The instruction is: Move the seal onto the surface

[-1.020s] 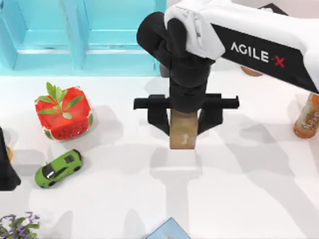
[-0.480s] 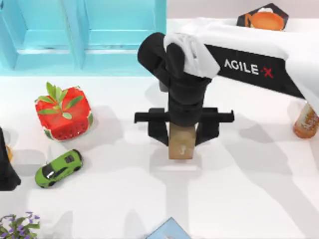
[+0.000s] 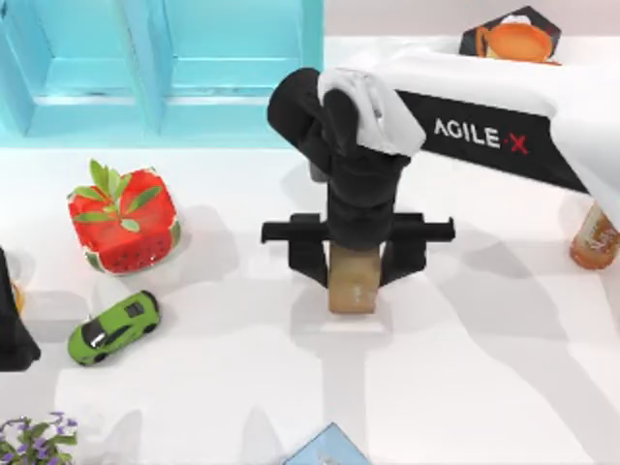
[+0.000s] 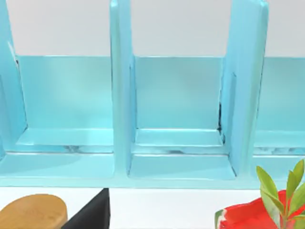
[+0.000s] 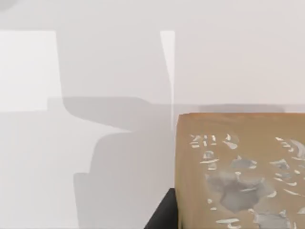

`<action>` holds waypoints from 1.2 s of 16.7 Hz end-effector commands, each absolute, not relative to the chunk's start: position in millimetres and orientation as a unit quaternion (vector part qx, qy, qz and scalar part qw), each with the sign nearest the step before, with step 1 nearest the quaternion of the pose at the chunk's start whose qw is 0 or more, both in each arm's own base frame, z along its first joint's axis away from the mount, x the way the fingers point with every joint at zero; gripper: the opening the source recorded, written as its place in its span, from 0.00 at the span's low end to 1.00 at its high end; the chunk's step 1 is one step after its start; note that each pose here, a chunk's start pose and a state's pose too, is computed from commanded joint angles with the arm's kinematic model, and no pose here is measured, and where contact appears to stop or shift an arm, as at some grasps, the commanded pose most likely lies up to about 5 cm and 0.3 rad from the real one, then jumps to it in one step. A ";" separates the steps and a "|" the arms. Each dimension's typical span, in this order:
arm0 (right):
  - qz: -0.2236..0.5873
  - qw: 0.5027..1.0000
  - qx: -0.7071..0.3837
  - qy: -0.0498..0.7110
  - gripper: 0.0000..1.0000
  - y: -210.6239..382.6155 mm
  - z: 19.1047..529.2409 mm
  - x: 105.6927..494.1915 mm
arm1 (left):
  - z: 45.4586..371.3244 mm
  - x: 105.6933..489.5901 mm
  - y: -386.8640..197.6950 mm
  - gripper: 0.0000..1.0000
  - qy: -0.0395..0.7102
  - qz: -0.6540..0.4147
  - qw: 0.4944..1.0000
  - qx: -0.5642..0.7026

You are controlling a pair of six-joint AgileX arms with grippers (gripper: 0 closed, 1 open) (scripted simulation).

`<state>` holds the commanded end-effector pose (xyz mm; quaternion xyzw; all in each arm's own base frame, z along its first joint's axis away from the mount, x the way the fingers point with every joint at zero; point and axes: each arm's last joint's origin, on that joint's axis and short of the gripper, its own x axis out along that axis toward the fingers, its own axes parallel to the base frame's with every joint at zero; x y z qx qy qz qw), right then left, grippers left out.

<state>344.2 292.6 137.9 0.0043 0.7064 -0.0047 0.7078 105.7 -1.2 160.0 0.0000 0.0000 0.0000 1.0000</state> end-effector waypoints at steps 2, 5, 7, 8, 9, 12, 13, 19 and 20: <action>-0.005 0.708 0.004 0.706 0.45 292.6 137.9 344.2 | 160.0 105.7 -1.2 1.00 0.000 0.000 1.000 0.000; -0.005 0.708 0.004 0.706 0.68 292.6 137.9 344.2 | 160.0 105.7 -1.2 1.00 0.000 0.000 1.000 0.000; -0.005 0.708 0.004 0.706 0.83 292.6 137.9 344.2 | 160.0 105.7 -1.2 1.00 0.000 0.000 1.000 0.000; -0.005 0.708 0.004 0.706 0.90 292.6 137.9 344.2 | 160.0 105.7 -1.2 1.00 0.000 0.000 1.000 0.000; -0.005 0.708 0.004 0.706 0.98 292.6 137.9 344.2 | 160.0 105.7 -1.2 1.00 0.000 0.000 1.000 0.000; -0.005 0.708 0.004 0.706 1.00 292.6 137.9 344.2 | 160.0 105.7 -1.2 1.00 0.000 0.000 1.000 0.000; -0.005 0.708 0.004 0.706 1.00 292.6 137.9 344.2 | 160.0 105.7 -1.2 1.00 0.000 0.000 1.000 0.000; -0.005 0.708 0.005 0.706 1.00 292.0 138.4 345.0 | 160.0 105.7 -1.2 1.00 0.000 0.000 1.000 0.000; -0.006 0.707 0.006 0.707 1.00 292.4 140.2 345.8 | 160.0 105.7 -1.2 1.00 0.000 0.000 1.000 0.000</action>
